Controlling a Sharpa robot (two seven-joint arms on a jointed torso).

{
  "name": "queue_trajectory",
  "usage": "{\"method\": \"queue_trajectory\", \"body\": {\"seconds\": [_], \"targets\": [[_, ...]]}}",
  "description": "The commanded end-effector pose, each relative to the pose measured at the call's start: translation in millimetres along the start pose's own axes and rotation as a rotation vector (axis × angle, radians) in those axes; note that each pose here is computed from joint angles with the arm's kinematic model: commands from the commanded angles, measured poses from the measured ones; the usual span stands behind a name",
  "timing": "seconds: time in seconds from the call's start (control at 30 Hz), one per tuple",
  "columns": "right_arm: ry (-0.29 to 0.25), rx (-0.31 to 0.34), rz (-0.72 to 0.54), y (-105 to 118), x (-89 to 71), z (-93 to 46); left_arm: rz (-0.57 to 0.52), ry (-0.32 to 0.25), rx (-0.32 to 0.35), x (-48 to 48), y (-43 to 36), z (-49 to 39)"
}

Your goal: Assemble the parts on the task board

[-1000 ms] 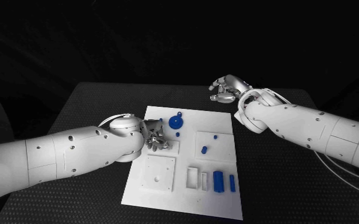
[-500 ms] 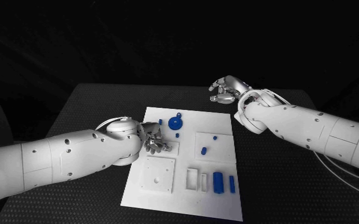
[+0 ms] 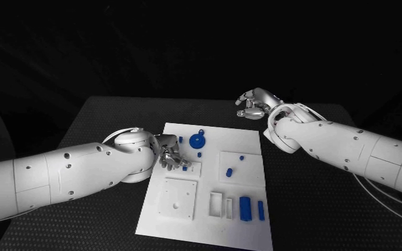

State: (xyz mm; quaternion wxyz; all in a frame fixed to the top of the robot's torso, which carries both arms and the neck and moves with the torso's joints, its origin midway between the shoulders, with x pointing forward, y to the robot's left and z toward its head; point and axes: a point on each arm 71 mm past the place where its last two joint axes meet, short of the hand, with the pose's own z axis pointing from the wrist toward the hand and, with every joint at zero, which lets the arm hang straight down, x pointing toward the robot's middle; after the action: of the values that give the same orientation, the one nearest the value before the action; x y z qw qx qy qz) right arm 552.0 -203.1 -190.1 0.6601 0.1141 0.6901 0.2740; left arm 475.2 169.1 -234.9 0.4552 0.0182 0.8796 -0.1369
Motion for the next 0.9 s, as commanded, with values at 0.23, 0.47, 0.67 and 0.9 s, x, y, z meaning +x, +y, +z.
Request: {"method": "queue_trajectory", "body": {"seconds": [0.23,0.47,0.67,0.9], "targets": [[0.003,-0.003,-0.005,-2,-0.2,0.6,-0.075,-0.046,0.009,-38.7,3.2,-4.9],[0.002,0.001,-0.003,-3,-0.9,0.9,-0.147,-0.089,-0.019,-65.1,17.5,5.3],[0.002,0.003,-0.004,-5,-1.7,0.4,-0.119,-0.124,-0.047,-81.0,28.2,18.7],[0.003,-0.003,-0.001,-3,-1.0,-0.1,-0.102,-0.094,-0.062,-86.8,25.8,34.9]]}}
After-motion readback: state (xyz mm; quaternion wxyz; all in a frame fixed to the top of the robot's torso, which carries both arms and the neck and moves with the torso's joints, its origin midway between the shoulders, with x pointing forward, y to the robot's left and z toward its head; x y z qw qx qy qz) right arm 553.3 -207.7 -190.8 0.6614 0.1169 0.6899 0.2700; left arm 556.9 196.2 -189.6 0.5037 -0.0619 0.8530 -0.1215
